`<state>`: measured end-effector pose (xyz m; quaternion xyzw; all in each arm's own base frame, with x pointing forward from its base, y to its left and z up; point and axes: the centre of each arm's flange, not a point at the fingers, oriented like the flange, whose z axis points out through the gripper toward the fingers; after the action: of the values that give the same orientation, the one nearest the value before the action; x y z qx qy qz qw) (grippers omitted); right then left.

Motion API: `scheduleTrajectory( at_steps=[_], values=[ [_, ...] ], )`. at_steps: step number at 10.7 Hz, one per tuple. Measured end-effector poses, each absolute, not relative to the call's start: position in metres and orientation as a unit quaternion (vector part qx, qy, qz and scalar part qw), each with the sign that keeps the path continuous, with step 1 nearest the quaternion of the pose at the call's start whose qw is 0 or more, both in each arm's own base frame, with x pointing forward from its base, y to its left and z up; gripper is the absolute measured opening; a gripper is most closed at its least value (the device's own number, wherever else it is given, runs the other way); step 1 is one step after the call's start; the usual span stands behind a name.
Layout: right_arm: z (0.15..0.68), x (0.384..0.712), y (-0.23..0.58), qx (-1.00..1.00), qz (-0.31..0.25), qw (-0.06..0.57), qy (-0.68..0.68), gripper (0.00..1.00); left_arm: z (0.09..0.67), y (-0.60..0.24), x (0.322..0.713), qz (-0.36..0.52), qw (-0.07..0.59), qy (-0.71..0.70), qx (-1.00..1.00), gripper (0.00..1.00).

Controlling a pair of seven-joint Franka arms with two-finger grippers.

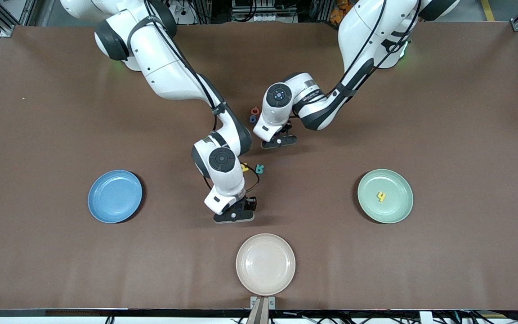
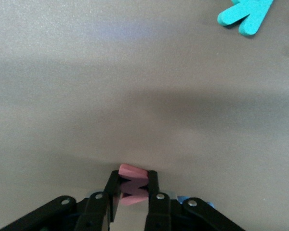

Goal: Sort uppercase to blue plate, lowercase to green plate
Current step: 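Drop the m on the green plate while the right drops M on blue, then grasp the blue e with the left gripper while the right grasps yellow H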

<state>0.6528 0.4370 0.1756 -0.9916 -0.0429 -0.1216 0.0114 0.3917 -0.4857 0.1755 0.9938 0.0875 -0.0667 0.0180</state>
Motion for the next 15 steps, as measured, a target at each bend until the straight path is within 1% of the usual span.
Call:
scheduleTrajectory(
  at_steps=[1,2,4,5,7,8,10,12,14,15],
  values=[
    [0.179,0.655,0.435,-0.992,-0.123,0.008,-0.043,0.43,0.187,-0.475,0.409,-0.058,0.018,0.087,0.994,0.27],
    [0.184,0.658,0.429,-0.992,-0.12,0.0,-0.044,0.39,0.212,-0.452,0.438,-0.048,0.014,0.073,0.996,0.27],
    [0.211,0.676,0.397,-0.992,-0.108,-0.019,-0.061,0.39,0.274,-0.379,0.502,-0.023,0.001,0.025,0.999,0.27],
    [0.227,0.686,0.369,-0.992,-0.099,-0.026,-0.073,0.38,0.293,-0.345,0.524,-0.014,-0.001,-0.007,1.0,0.27],
    [0.247,0.692,0.298,-0.992,-0.071,-0.039,-0.092,0.38,0.299,-0.276,0.56,-0.013,-0.003,-0.081,0.997,0.27],
    [0.254,0.686,0.265,-0.993,-0.054,-0.042,-0.092,0.38,0.294,-0.238,0.575,-0.018,-0.003,-0.117,0.993,0.27],
    [0.258,0.656,0.21,-0.995,-0.013,-0.054,-0.084,0.38,0.282,-0.172,0.599,-0.025,-0.008,-0.176,0.984,0.27],
    [0.252,0.62,0.169,-0.994,0.023,-0.069,-0.078,0.38,0.271,-0.128,0.617,-0.027,-0.015,-0.219,0.975,0.27],
    [0.248,0.597,0.139,-0.991,0.042,-0.088,-0.089,0.38,0.248,-0.104,0.628,-0.02,-0.014,-0.228,0.973,0.27],
    [0.248,0.594,0.12,-0.989,0.047,-0.093,-0.105,0.38,0.236,-0.105,0.629,-0.018,-0.01,-0.23,0.973,0.38]
  ],
)
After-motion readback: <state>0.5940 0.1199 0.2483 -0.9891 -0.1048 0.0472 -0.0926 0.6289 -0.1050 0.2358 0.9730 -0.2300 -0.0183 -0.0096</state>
